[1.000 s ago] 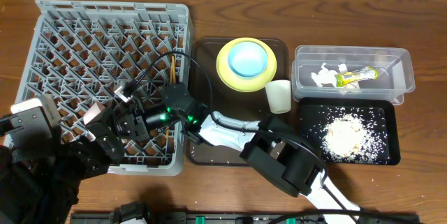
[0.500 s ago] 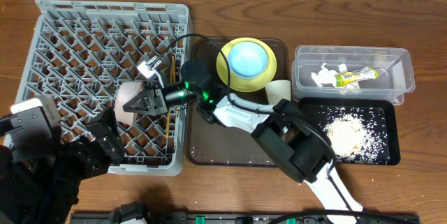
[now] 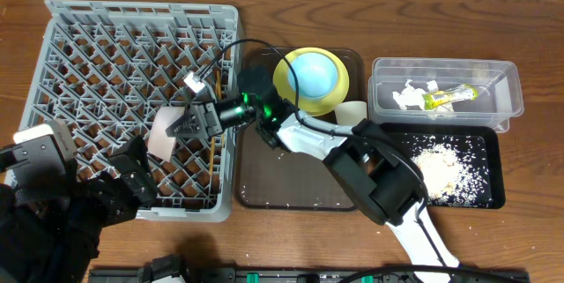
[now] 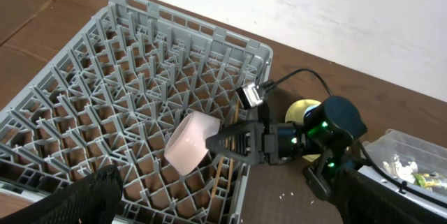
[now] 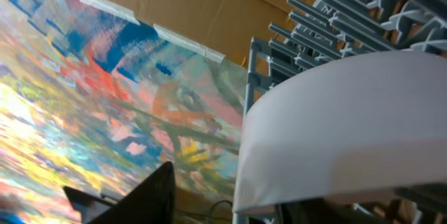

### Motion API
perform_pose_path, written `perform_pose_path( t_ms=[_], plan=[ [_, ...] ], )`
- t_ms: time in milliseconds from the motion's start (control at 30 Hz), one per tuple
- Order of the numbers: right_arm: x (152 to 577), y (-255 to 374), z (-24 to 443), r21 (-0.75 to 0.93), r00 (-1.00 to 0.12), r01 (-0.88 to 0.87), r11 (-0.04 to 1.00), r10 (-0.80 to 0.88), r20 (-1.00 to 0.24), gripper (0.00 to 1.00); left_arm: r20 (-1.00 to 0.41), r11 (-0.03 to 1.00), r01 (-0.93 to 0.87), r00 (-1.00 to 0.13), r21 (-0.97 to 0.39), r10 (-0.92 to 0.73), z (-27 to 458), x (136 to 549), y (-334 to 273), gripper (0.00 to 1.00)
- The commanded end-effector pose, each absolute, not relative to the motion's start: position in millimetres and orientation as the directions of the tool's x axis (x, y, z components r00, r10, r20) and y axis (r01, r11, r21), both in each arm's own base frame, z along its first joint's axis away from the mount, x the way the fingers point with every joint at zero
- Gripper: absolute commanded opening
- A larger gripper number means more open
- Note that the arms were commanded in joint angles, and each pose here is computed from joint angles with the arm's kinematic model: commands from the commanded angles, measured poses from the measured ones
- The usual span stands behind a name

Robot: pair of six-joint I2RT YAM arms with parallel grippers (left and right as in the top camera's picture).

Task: Sort waste into correct bins and load items into the dishwasher
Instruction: 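Carry the pink bowl left with the right gripper into the rack, then release the bowl and move the right gripper to the white cup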

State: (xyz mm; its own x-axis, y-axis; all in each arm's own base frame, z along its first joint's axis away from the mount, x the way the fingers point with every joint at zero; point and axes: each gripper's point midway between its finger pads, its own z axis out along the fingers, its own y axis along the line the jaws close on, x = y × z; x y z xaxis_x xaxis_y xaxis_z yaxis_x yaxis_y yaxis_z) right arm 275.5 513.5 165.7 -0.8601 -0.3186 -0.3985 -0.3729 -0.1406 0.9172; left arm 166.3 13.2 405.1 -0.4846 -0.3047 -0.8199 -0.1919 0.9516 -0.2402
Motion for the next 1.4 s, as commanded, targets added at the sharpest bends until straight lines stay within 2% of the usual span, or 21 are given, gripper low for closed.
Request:
perform_pose_path(
  t_ms=[0, 300, 533, 667, 800, 867, 900, 933, 967, 1033, 1100, 1367],
  plan=[
    [276, 508, 170, 0.920, -0.855, -0.363, -0.152, -0.339, -0.393, 0.48, -0.823, 0.949, -0.204, -0.475, -0.242, -0.312, 407, 166, 15, 0.97],
    [294, 490, 171, 0.940, -0.874, -0.316, -0.132, -0.345, -0.342, 0.50, -0.823, 0.949, -0.204, -0.475, -0.242, -0.312, 407, 166, 15, 0.97],
    [319, 476, 202, 0.933, -0.896, -0.336, -0.126, -0.262, -0.358, 0.44, -0.823, 0.949, -0.205, -0.475, -0.242, -0.312, 407, 166, 15, 0.97],
    [343, 459, 220, 0.922, -0.905, -0.381, -0.062, -0.181, -0.386, 0.38, -0.823, 0.949, -0.204, -0.475, -0.242, -0.312, 407, 166, 15, 0.97],
    [383, 419, 192, 0.829, -0.896, -0.427, 0.362, -0.048, -0.441, 0.37, -0.823, 0.949, -0.205, -0.475, -0.242, -0.312, 407, 166, 15, 0.97],
    [400, 380, 175, 0.652, -0.862, -0.404, 0.642, -0.030, -0.506, 0.38, -0.823, 0.949, -0.204, -0.475, -0.242, -0.312, 407, 166, 15, 0.97],
    [406, 358, 173, 0.540, -0.840, -0.380, 0.751, -0.036, -0.541, 0.38, -0.823, 0.949, -0.204, -0.475, -0.242, -0.312, 407, 166, 15, 0.97],
    [411, 332, 173, 0.405, -0.816, -0.341, 0.848, -0.053, -0.576, 0.38, -0.823, 0.949, -0.204, -0.475, -0.242, -0.312, 407, 166, 15, 0.97],
    [414, 312, 178, 0.305, -0.795, -0.315, 0.899, -0.074, -0.602, 0.40, -0.823, 0.949, -0.204, -0.475, -0.242, -0.312, 407, 166, 15, 0.97],
    [416, 275, 183, 0.133, -0.771, -0.251, 0.959, -0.115, -0.626, 0.42, -0.823, 0.949, -0.205, -0.475, -0.242, -0.312, 407, 166, 15, 0.97],
    [414, 246, 180, 0.038, -0.785, -0.202, 0.979, -0.139, -0.603, 0.44, -0.823, 0.949, -0.204, -0.475, -0.242, -0.312, 407, 166, 15, 0.97],
    [370, 187, 130, -0.077, -0.936, -0.153, 0.985, -0.170, -0.309, 0.56, -0.823, 0.949, -0.204, -0.475, -0.242, -0.312, 407, 166, 15, 0.97]
  ],
)
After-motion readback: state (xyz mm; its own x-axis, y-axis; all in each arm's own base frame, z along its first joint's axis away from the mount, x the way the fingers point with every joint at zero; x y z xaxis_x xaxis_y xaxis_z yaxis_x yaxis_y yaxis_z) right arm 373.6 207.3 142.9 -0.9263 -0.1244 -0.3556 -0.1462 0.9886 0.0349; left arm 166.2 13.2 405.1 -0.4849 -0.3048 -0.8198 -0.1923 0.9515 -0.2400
